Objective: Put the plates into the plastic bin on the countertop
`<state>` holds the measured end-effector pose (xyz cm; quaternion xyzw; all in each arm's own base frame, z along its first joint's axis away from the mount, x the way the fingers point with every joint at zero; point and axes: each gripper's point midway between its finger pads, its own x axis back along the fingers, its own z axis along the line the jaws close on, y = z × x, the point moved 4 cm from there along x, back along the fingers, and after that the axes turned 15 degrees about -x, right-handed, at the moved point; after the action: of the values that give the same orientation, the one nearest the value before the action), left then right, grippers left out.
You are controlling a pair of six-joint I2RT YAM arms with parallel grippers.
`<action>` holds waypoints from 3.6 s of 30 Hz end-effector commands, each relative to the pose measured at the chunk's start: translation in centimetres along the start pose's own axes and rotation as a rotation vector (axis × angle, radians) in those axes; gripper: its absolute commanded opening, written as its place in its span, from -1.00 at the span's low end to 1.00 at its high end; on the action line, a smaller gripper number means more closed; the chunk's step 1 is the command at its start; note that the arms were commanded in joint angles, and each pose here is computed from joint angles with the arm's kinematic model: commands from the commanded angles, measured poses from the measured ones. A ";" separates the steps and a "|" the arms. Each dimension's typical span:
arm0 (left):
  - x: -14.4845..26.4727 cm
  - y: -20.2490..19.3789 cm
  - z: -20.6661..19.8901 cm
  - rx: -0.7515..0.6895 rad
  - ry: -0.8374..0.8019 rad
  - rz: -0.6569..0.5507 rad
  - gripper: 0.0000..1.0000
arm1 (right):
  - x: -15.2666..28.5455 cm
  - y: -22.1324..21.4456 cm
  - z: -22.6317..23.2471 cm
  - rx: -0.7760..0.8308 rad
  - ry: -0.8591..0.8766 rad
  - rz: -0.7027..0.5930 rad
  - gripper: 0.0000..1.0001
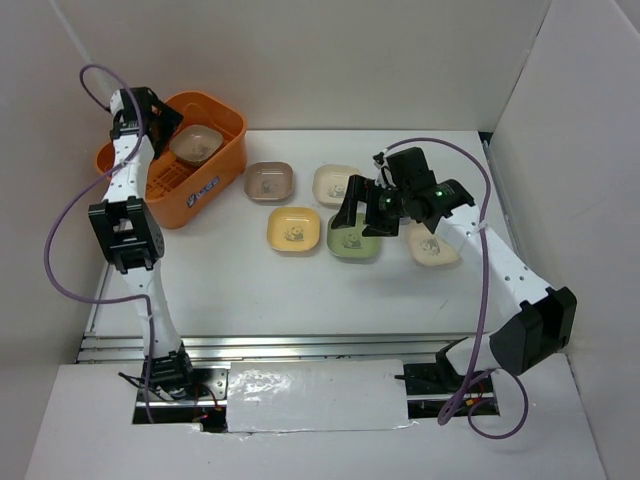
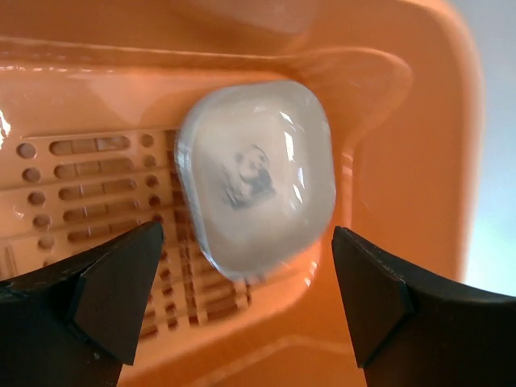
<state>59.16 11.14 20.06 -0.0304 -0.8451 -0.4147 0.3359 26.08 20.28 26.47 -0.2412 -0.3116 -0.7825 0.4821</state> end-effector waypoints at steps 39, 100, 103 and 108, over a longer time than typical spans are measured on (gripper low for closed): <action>13.4 -34.6 -2.0 -0.840 -0.085 0.550 0.52 | 4.7 0.7 -3.5 -0.052 -0.008 -0.167 1.00; 20.0 6.3 -11.8 -0.177 -0.238 -0.326 0.99 | 2.5 1.4 -1.3 -0.021 0.025 -0.082 1.00; 23.9 -0.4 -15.1 -0.324 -0.347 -0.190 0.99 | 2.7 1.9 -1.4 -0.034 0.010 -0.104 1.00; 24.1 -12.6 -17.0 -0.527 -0.508 0.115 0.99 | 5.6 4.3 -3.7 -0.233 -0.117 -0.292 1.00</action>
<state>45.57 -11.30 42.62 -0.1241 -0.8213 -0.5532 0.0635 26.69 15.78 26.44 -0.2725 -0.2945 -0.8207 0.4068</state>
